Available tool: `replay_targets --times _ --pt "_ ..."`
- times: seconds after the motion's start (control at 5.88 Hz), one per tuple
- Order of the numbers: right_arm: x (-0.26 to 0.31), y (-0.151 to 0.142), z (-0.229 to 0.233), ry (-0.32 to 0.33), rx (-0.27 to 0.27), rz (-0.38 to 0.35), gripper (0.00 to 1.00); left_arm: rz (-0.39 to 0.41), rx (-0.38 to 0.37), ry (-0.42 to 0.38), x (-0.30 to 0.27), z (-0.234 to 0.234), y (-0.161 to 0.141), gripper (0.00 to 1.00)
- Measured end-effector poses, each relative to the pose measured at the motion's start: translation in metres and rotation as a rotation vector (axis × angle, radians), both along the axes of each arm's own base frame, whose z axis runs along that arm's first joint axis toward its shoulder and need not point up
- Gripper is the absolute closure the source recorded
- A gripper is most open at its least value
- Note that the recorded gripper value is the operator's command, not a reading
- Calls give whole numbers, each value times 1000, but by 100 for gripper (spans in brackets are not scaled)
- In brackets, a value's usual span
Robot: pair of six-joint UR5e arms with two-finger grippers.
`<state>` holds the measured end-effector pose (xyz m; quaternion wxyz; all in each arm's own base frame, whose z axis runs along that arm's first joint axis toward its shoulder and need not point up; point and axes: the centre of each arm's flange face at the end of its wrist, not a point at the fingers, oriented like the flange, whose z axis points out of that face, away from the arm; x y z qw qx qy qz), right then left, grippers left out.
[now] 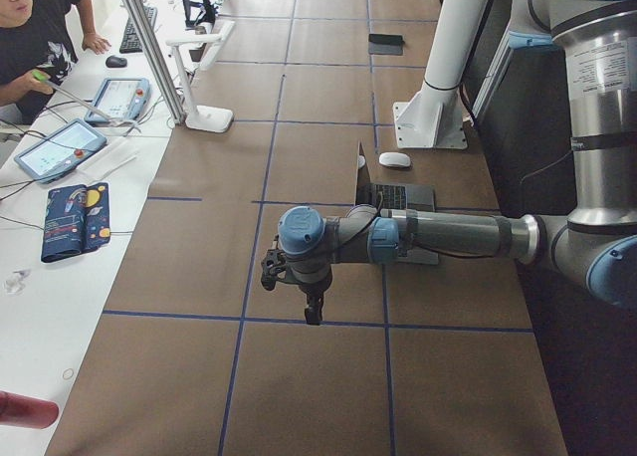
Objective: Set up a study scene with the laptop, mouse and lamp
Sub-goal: 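Move the left gripper down toward the dark grey laptop near the robot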
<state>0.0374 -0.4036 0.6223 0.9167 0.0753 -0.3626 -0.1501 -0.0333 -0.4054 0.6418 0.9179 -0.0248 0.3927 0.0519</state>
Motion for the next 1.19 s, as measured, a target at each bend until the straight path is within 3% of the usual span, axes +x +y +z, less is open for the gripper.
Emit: replay_targets --times 0.34,0.68,0.85,1.19 --pt "-2 -1 -1 -6 11 -4 0 -58 -48 12 2 -9 0 0" --pt "-5 -1 -5 -44 18 -12 0 -226 -187 56 10 -50 -3 0" --pt "-6 -1 -6 -55 25 -14 0 -314 -269 88 19 -81 -3 0" --pt "-6 1 -4 -60 20 -11 0 -502 -515 112 71 -174 9 0"
